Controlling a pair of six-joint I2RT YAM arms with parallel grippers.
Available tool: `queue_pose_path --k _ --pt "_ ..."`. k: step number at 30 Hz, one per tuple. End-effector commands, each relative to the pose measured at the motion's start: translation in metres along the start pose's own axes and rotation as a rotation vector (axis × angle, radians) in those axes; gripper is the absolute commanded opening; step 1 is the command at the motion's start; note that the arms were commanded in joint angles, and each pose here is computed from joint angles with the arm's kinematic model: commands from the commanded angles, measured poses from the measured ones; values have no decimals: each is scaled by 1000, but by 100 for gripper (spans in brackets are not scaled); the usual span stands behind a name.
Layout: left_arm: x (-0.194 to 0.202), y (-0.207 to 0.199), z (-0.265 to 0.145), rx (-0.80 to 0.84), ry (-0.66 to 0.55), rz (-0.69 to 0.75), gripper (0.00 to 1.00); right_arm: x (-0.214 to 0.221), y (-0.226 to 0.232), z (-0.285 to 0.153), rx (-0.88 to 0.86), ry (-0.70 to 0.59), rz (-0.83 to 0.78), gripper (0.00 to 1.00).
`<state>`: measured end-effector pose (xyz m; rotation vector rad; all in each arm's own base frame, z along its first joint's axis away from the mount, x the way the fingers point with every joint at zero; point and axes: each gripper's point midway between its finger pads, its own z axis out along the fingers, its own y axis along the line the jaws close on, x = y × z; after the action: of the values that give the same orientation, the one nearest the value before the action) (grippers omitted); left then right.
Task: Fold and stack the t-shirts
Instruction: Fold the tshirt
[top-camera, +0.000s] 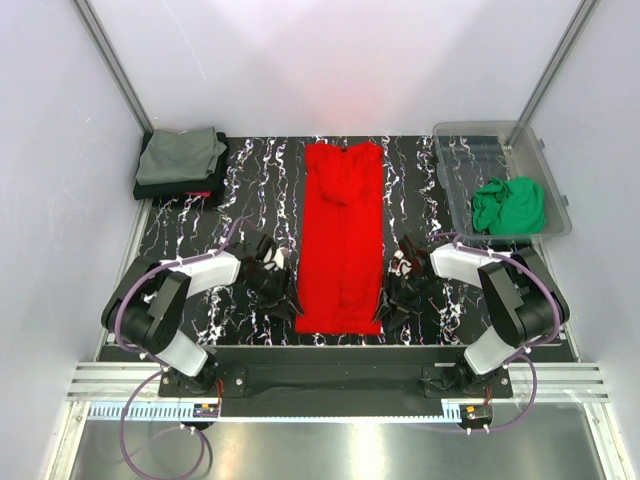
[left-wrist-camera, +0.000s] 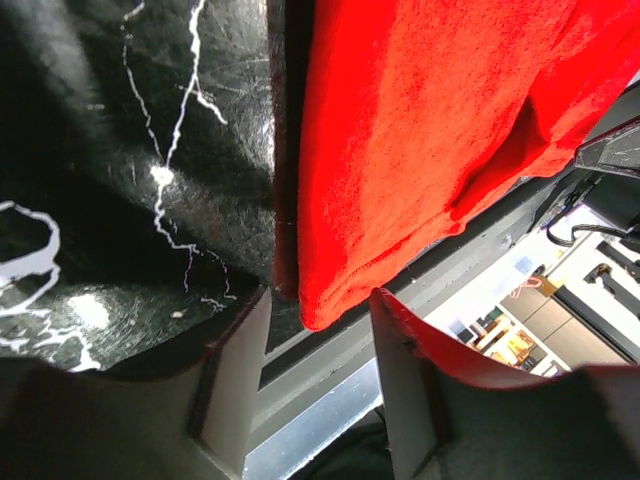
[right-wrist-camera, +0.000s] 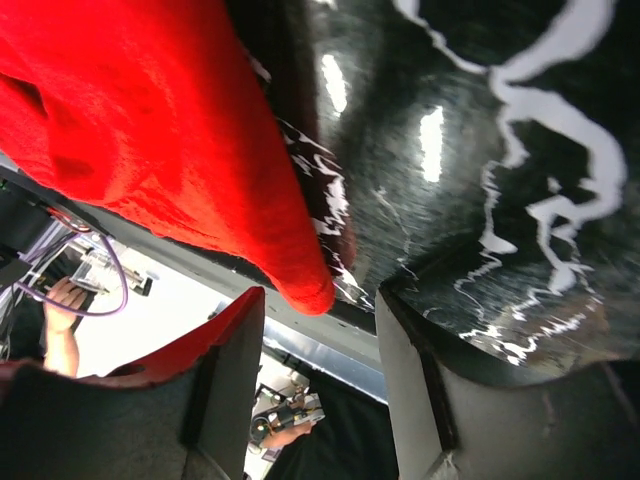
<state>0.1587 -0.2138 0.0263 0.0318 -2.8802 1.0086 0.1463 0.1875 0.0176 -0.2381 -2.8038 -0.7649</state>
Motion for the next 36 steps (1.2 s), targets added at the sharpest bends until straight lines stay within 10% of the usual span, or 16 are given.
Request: queue_pose_path --k 1,17,20,36 --pt "-7 -7 4 14 -8 30 49 -17 8 4 -9 -50 -39 55" --pt "-2 -10 8 20 17 44 22 -13 20 16 -57 -11 -82 33" --pt "-5 -14 6 29 8 64 0 -13 24 12 -72 -18 -100 0" --pt "-102 -88 -65 38 -292 346 0 -89 87 -108 -163 -427 -387 0"
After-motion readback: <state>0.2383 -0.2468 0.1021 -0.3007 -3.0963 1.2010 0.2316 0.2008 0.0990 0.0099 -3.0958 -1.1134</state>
